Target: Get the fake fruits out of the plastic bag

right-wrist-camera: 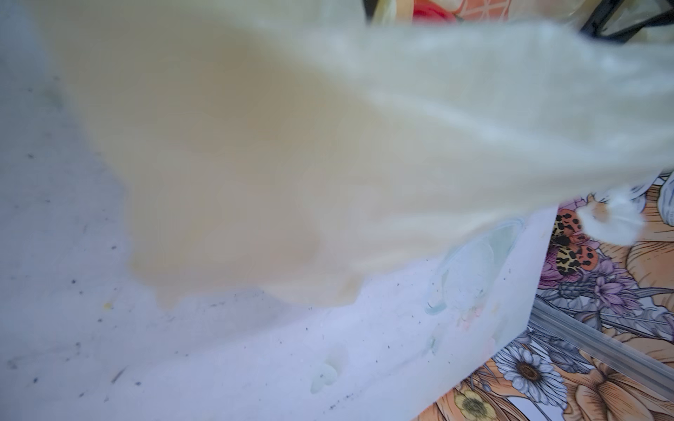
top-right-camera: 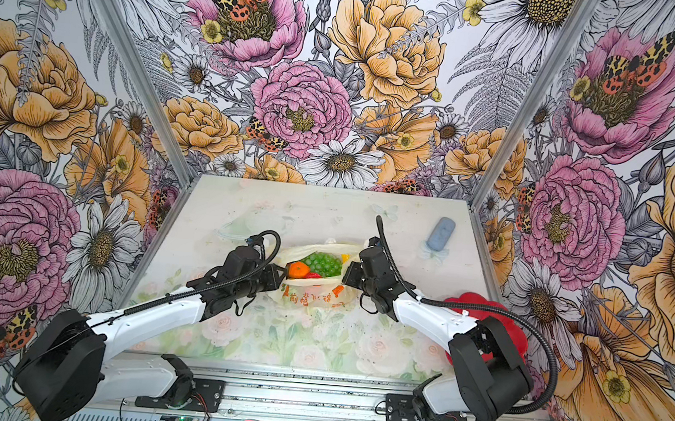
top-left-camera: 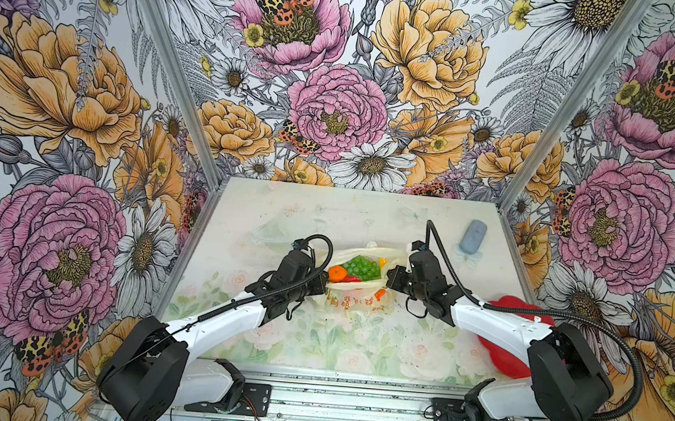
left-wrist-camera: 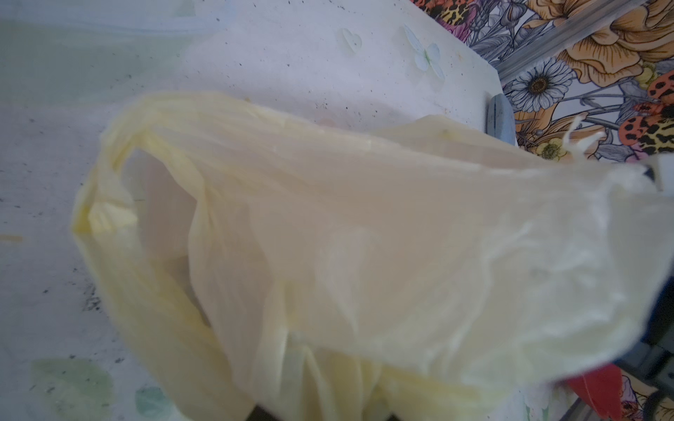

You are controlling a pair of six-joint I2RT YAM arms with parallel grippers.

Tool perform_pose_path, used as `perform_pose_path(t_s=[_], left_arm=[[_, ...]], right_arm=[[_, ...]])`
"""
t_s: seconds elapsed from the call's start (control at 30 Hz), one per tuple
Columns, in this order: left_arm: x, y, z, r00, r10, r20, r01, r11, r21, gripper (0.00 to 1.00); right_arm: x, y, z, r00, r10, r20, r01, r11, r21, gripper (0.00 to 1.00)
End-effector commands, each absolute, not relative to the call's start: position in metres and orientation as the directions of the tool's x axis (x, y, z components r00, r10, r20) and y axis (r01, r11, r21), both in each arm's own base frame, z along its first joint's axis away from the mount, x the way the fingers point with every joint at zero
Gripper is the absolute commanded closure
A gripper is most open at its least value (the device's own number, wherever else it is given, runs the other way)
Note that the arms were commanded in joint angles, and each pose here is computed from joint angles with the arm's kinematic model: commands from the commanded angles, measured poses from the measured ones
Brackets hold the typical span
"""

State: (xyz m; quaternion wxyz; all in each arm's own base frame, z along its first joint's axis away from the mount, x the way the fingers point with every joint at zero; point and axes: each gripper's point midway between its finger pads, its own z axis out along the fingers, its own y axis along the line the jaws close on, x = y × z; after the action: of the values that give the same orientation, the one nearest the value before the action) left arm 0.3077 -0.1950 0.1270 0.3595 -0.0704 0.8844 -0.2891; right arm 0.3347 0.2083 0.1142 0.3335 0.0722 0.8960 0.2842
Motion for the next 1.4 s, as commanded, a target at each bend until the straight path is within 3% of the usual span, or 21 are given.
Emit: perform_pose_path(t_s=[0.0, 0.23, 0.43, 0.57, 0.67, 0.77, 1.03, 1.2, 1.37], left_arm=[[0.317, -0.174, 0.137, -0.704, -0.457, -0.544, 0.047, 0.734, -0.678, 0.81], [0.340, -0.142, 0.139, -0.677, -0.527, -0.514, -0.020, 0.711, -0.703, 0.80], [0.349, -0.158, 0.130, -0.731, -0.493, -0.471, -0.008, 0.697, -0.717, 0.81], [0.360, -0.151, 0.115, -0.748, -0.504, -0.432, -0.082, 0.716, -0.694, 0.83], [0.364, -0.157, 0.121, -0.760, -0.407, -0.506, -0.068, 0.824, -0.562, 0.65], [0.358, -0.168, 0.133, -0.758, -0.301, -0.578, -0.034, 0.904, -0.427, 0.56], [0.330, -0.169, 0.139, -0.733, -0.418, -0.537, -0.137, 0.864, -0.485, 0.20], [0.311, -0.184, 0.134, -0.753, -0.416, -0.510, -0.137, 0.857, -0.498, 0.15], [0.292, -0.201, 0.111, -0.804, -0.354, -0.477, -0.105, 0.875, -0.473, 0.17]], right_arm=[[0.341, 0.206, 0.146, -0.726, 0.356, -0.588, -0.139, 0.762, 0.633, 1.00], [0.338, 0.167, 0.110, -0.739, 0.413, -0.532, 0.006, 0.794, 0.607, 1.00], [0.330, 0.179, 0.122, -0.725, 0.358, -0.588, -0.091, 0.797, 0.597, 1.00], [0.324, 0.182, 0.106, -0.748, 0.315, -0.584, -0.101, 0.816, 0.569, 1.00], [0.321, 0.179, 0.099, -0.758, 0.299, -0.580, -0.090, 0.832, 0.547, 1.00], [0.318, 0.181, 0.106, -0.752, 0.268, -0.603, -0.111, 0.849, 0.516, 1.00], [0.303, 0.195, 0.117, -0.726, 0.191, -0.660, -0.167, 0.882, 0.440, 1.00], [0.300, 0.195, 0.116, -0.716, 0.186, -0.673, -0.162, 0.893, 0.419, 1.00], [0.306, 0.192, 0.126, -0.693, 0.235, -0.681, -0.124, 0.892, 0.435, 1.00]])
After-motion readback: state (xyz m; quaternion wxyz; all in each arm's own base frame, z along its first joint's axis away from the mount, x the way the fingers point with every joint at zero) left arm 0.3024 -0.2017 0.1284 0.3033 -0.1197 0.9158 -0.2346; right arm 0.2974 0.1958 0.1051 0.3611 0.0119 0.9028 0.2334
